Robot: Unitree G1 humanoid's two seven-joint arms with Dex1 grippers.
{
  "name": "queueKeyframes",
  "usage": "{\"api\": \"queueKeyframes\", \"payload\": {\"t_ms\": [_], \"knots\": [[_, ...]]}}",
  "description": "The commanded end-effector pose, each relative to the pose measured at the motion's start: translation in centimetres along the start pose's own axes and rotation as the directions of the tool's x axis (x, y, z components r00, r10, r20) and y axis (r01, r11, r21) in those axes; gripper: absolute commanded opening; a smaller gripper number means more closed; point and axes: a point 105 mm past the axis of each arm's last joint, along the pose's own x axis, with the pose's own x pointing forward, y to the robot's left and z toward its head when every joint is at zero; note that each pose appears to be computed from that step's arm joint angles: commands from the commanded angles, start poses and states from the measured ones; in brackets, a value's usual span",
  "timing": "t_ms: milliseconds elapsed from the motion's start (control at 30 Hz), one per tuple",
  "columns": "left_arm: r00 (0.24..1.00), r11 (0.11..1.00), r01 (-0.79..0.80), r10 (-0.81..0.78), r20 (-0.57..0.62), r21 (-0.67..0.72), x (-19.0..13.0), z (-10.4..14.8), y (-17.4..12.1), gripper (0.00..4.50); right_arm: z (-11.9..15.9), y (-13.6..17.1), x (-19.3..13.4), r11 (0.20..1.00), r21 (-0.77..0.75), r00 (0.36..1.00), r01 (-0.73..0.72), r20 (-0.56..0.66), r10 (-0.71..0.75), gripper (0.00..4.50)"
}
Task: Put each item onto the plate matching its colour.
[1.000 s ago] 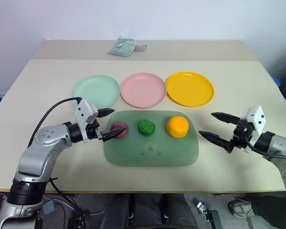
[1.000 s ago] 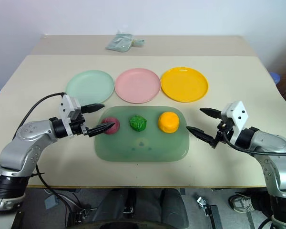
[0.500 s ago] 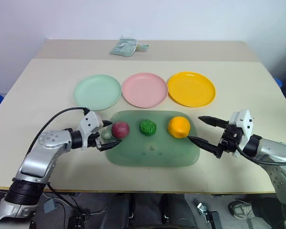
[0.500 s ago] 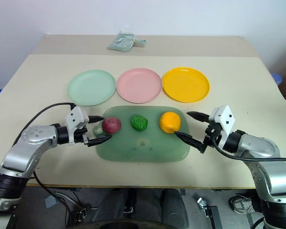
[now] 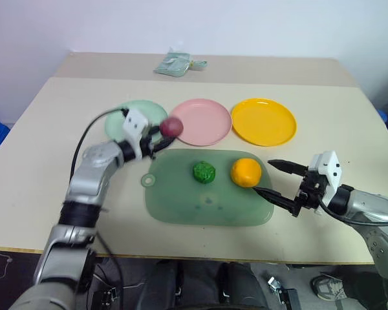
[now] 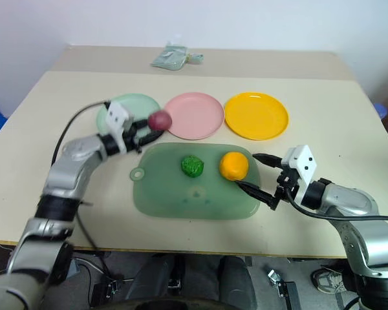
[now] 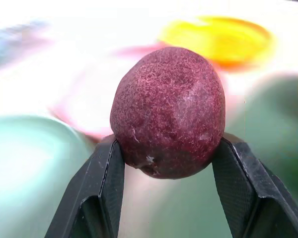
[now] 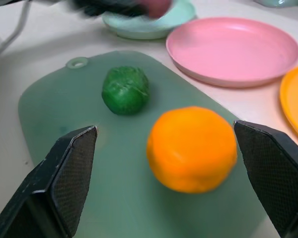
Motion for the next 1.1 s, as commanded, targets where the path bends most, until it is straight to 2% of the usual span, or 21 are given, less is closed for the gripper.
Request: {"api": "queueKeyframes", "payload": {"t_ms": [33, 67, 233, 267, 400, 467, 633, 800, 967, 1033, 1100], "knots": [[0.999, 0.999, -0.031, 0.032, -0.043, 0.024, 2.6, -0.1, -0.3, 2.04, 0.8, -0.1, 0.5, 0.999, -0.031, 0.999, 0.009, 0.040, -0.008, 4.50], [0.999, 0.999, -0.032, 0.032, -0.040, 0.008, 3.2, 0.1, -0.3, 2.04, 0.8, 0.0, 0.6, 0.999, -0.034, 0.999, 0.009, 0.044, -0.008, 4.50], [0.999, 0.999, 0.029, -0.028, 0.026, -0.032, 3.9, 1.5, -1.0, 4.42, 1.0, 0.6, 0.6, 0.999, -0.035, 0.998, 0.018, 0.053, -0.016, 4.50], [0.997, 0.999, 0.049, -0.048, 0.052, -0.017, 3.6, 1.9, -1.2, 4.47, 0.9, 0.7, 0.5, 0.999, -0.033, 0.998, 0.022, 0.052, -0.020, 4.50], [0.980, 0.989, 0.144, -0.138, 0.147, -0.033, 1.4, 3.1, -1.9, 4.47, 1.0, 0.9, 0.4, 0.999, -0.030, 0.998, 0.033, 0.050, -0.031, 4.50], [0.955, 0.966, 0.256, -0.249, 0.161, -0.026, -0.3, 3.0, -3.4, 4.47, 1.2, 0.9, 0.5, 0.999, -0.030, 0.998, 0.035, 0.050, -0.033, 4.50], [0.825, 0.826, 0.559, -0.563, 0.050, 0.073, -3.9, 1.1, -9.1, 4.47, 1.4, 1.0, 0.7, 0.999, -0.025, 0.999, 0.022, 0.040, -0.021, 4.50], [0.765, 0.762, 0.643, -0.644, -0.009, 0.077, -3.6, 0.2, -11.9, 4.47, 1.3, 1.0, 1.0, 1.000, -0.023, 0.999, 0.010, 0.033, -0.009, 4.50], [0.792, 0.785, 0.610, -0.601, -0.107, 0.105, -2.1, -1.7, -12.2, 4.47, 1.3, 1.2, 1.1, 1.000, -0.024, 0.999, 0.011, 0.036, -0.010, 4.50], [0.801, 0.794, 0.597, -0.584, -0.130, 0.112, -1.7, -2.4, -12.2, 3.94, 1.4, 1.3, 0.9, 1.000, -0.023, 0.999, 0.013, 0.038, -0.013, 4.50], [0.797, 0.789, 0.603, -0.592, -0.118, 0.115, -1.8, -2.3, -12.4, 3.08, 1.3, 1.4, 0.7, 1.000, -0.023, 0.999, 0.016, 0.036, -0.016, 4.50]]}}
